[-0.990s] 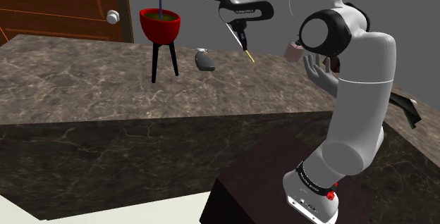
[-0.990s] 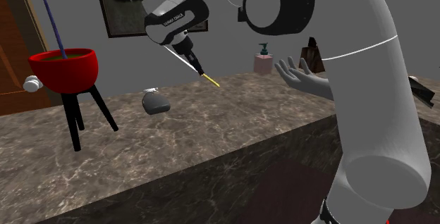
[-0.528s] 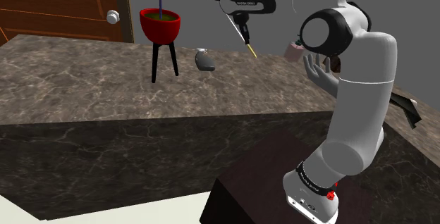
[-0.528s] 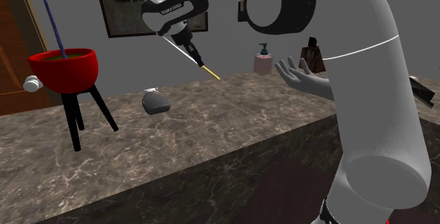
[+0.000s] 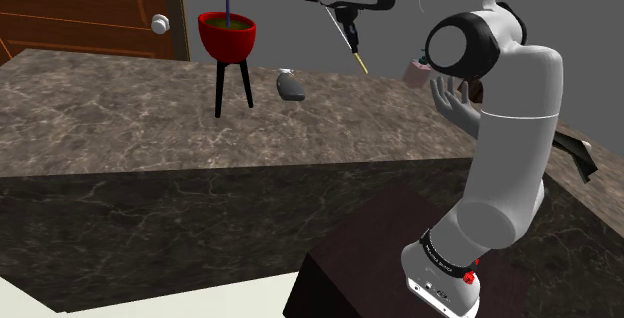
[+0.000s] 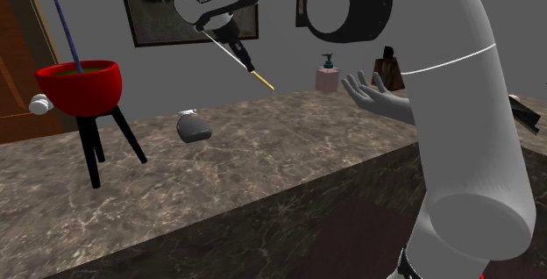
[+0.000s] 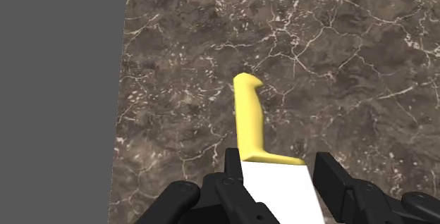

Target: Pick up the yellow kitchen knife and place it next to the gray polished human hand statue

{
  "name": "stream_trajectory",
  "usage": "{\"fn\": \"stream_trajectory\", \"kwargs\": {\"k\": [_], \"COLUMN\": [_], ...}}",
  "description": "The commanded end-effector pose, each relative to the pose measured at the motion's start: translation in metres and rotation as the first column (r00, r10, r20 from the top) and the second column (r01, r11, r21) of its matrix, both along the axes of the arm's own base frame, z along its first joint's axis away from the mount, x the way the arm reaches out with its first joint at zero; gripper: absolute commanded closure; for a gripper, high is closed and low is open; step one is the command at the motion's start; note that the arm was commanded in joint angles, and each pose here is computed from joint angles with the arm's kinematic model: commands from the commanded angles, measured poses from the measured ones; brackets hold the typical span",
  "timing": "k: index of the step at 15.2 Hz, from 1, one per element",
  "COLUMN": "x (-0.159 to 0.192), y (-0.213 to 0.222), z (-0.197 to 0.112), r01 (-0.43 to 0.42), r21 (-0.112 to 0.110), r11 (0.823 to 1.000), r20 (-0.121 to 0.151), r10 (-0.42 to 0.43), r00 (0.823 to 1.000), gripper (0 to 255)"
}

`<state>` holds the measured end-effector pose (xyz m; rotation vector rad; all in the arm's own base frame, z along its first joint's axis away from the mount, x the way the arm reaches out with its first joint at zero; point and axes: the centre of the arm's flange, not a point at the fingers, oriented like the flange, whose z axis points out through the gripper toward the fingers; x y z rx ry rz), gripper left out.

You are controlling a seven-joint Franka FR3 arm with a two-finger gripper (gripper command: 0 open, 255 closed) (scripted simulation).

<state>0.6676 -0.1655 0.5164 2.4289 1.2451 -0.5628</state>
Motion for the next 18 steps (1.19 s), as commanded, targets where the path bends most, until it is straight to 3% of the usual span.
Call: {"fn": "stream_trajectory", "kwargs": {"k": [1,18], "x": [-0.011,-0.125], "y": [-0.018,-0.211], "z": [0.002,0.003], "r01": [0.000,0.000], "r21": [0.000,0.000], "r11": [1.000,1.000], "r20": [0.000,0.000], "r10": [0.000,0.000], "r00": [1.000,1.000], "gripper": [255,255]}}
